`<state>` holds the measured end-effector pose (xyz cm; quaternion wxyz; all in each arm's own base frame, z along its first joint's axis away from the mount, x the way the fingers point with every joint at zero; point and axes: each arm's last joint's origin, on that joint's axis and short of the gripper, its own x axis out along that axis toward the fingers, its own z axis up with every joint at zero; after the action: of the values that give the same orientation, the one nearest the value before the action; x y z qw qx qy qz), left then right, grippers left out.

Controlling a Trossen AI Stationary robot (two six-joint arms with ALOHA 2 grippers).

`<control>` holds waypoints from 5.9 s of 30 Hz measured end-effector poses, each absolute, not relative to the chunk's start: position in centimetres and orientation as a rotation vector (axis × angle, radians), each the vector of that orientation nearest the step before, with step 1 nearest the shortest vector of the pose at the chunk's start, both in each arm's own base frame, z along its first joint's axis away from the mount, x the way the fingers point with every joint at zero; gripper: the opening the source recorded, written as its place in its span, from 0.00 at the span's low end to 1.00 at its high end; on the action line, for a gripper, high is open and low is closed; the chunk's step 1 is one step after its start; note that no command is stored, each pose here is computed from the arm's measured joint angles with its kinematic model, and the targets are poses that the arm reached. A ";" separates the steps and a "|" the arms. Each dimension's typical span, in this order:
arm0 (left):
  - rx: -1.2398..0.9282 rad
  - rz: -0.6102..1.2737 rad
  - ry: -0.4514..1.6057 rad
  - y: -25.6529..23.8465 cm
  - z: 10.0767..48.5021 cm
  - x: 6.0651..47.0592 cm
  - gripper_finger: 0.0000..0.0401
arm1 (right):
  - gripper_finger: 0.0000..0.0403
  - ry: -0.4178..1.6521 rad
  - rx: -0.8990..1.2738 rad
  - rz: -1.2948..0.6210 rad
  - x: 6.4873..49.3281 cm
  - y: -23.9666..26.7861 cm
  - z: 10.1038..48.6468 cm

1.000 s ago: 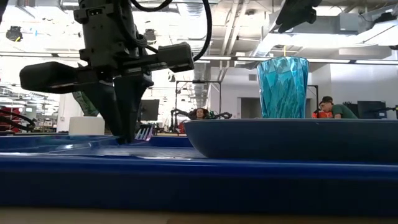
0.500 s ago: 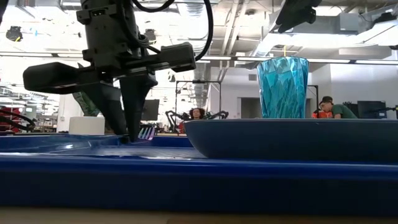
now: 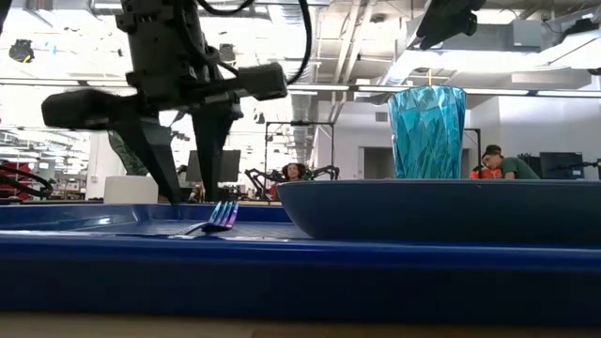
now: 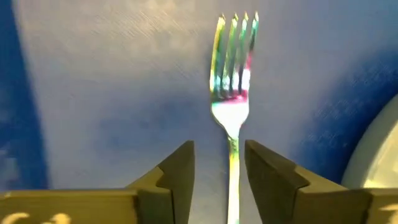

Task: Pick and place plate/cup/fork/spoon on tray
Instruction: Put the blue spoon on the blue tray to the left side of the blue fork

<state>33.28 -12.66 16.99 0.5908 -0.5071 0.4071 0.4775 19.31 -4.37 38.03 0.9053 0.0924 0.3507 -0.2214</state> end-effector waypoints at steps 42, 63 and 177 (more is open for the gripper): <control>-1.246 1.062 1.262 -23.1 19.9 18.9 0.47 | 0.53 0.690 0.192 -0.456 19.5 -4.4 38.3; -1.146 1.184 1.386 -19.9 14.6 16.9 0.41 | 0.53 0.694 0.194 -0.457 19.5 -4.4 38.2; -1.237 0.958 1.138 -10.2 17.3 29.6 0.00 | 0.53 0.663 0.192 -0.455 19.7 -4.4 38.5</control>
<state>29.61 -10.20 17.33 0.5676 -0.5263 0.4843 0.4077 19.69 -4.45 38.48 0.9159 0.0932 0.3220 -0.2209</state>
